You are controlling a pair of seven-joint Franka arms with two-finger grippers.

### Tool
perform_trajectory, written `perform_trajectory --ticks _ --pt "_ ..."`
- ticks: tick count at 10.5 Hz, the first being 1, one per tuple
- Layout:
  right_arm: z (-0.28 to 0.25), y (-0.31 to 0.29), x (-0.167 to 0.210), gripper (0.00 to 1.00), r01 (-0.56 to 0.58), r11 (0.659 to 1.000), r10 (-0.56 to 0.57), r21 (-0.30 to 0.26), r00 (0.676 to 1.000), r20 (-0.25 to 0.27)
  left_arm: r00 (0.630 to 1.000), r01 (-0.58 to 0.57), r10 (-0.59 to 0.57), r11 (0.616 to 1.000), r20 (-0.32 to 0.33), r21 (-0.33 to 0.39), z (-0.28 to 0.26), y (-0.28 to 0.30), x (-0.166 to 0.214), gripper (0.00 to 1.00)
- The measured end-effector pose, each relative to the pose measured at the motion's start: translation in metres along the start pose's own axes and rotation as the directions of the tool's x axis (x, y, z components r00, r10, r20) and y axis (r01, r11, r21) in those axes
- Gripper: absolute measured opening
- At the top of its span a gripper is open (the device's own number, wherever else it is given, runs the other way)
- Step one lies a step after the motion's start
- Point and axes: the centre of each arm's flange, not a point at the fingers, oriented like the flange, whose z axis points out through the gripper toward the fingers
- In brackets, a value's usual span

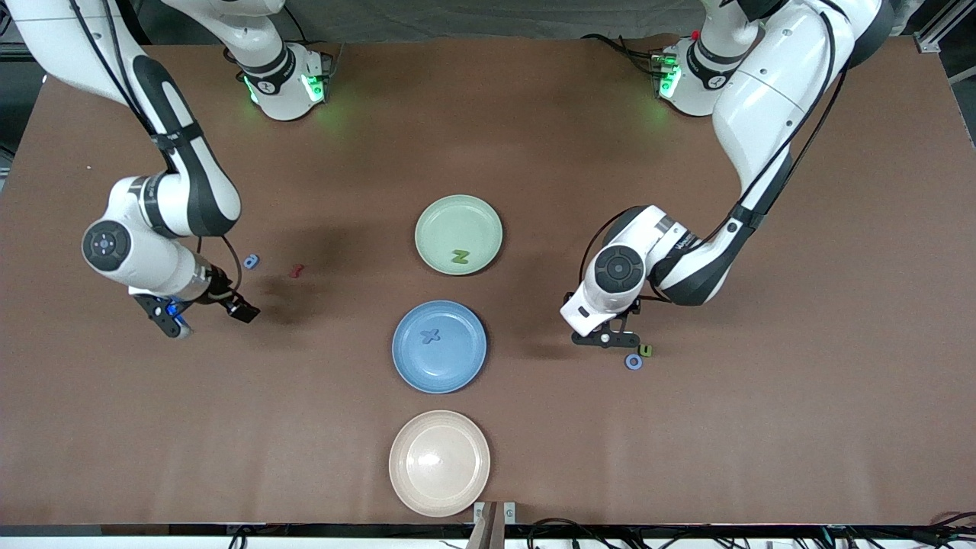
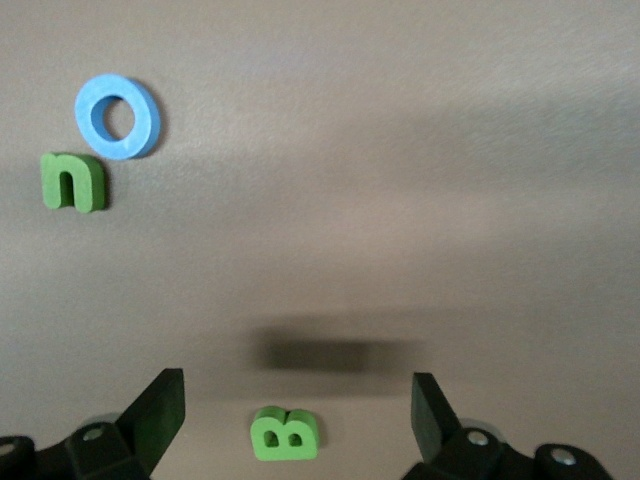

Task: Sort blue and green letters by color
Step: 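Grasp green B with the left gripper while the right gripper reaches blue e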

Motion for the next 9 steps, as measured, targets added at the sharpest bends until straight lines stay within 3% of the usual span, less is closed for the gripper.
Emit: perform_trajectory --ticks 5,7,9 --pt "0.023 0.072 -0.038 1.0 -0.023 0.999 0.026 0.041 0.997 -0.067 0.997 0.071 -0.067 0.992 0.046 -0.107 0.01 -0.036 -0.008 1.0" --pt "0.044 0.092 -0.05 1.0 0.002 0.999 0.002 0.043 0.995 -0.098 0.993 0.106 -0.1 0.988 0.059 -0.114 0.009 -0.028 -0.015 1.0" --pt "0.061 0.104 -0.057 1.0 0.004 0.999 0.0 0.041 0.995 -0.095 0.994 0.101 -0.094 0.987 0.056 -0.127 0.013 -0.02 -0.022 1.0"
